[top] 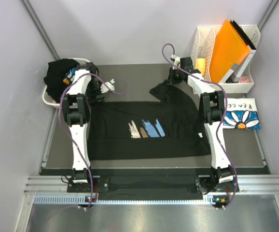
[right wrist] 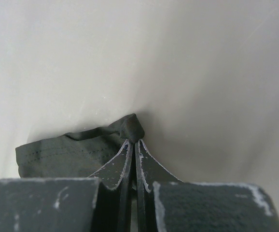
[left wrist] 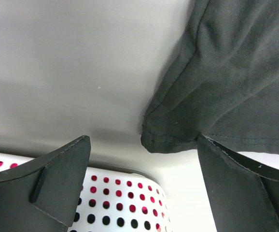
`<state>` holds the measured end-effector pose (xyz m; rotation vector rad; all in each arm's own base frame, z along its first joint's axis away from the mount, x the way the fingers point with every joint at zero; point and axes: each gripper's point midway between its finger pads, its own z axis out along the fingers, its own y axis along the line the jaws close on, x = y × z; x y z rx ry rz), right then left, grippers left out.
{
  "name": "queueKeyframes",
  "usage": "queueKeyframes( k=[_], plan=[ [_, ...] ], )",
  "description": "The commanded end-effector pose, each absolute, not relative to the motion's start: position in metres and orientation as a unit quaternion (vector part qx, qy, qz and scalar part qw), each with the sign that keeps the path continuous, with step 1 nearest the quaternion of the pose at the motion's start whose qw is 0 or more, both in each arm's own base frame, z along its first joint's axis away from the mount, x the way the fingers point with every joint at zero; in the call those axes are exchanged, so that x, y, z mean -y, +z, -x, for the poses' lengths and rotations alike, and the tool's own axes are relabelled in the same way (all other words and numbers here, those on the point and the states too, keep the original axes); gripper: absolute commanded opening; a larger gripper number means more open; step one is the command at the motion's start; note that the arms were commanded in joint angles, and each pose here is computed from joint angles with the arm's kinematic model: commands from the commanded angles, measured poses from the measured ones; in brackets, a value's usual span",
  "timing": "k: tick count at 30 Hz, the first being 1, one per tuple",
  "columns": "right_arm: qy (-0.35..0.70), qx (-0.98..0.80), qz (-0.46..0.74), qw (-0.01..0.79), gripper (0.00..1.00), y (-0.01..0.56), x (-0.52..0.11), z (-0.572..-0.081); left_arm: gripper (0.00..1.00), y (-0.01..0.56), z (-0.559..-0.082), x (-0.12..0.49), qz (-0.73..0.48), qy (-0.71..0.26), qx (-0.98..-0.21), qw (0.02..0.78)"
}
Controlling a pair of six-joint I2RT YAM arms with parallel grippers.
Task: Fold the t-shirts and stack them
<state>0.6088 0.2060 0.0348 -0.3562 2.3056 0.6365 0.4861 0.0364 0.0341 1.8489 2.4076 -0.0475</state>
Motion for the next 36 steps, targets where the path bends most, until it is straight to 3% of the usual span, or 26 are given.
queueKeyframes(
  k=[1, 9, 16, 26, 36],
  plan=[
    [0.236, -0.897, 0.151, 0.342, 0.0, 0.04, -0.213, -0.596, 0.96, 0.051, -0.486, -0.027, -0.619, -0.035, -0.781, 0.076],
    [0.23, -0.895, 0.16, 0.346, 0.0, 0.04, -0.217, -0.596, 0.95, 0.069, -0.485, -0.024, -0.617, -0.028, -0.782, 0.089],
    [0.228, -0.896, 0.163, 0.345, 0.0, 0.04, -0.219, -0.595, 0.75, 0.073, -0.487, -0.024, -0.618, -0.022, -0.781, 0.091],
    [0.222, -0.896, 0.166, 0.346, 0.0, 0.039, -0.219, -0.594, 0.79, 0.083, -0.494, -0.026, -0.625, 0.0, -0.774, 0.103],
    [0.221, -0.896, 0.169, 0.346, 0.0, 0.04, -0.218, -0.594, 0.79, 0.04, -0.489, -0.035, -0.625, -0.017, -0.778, 0.056]
  ],
)
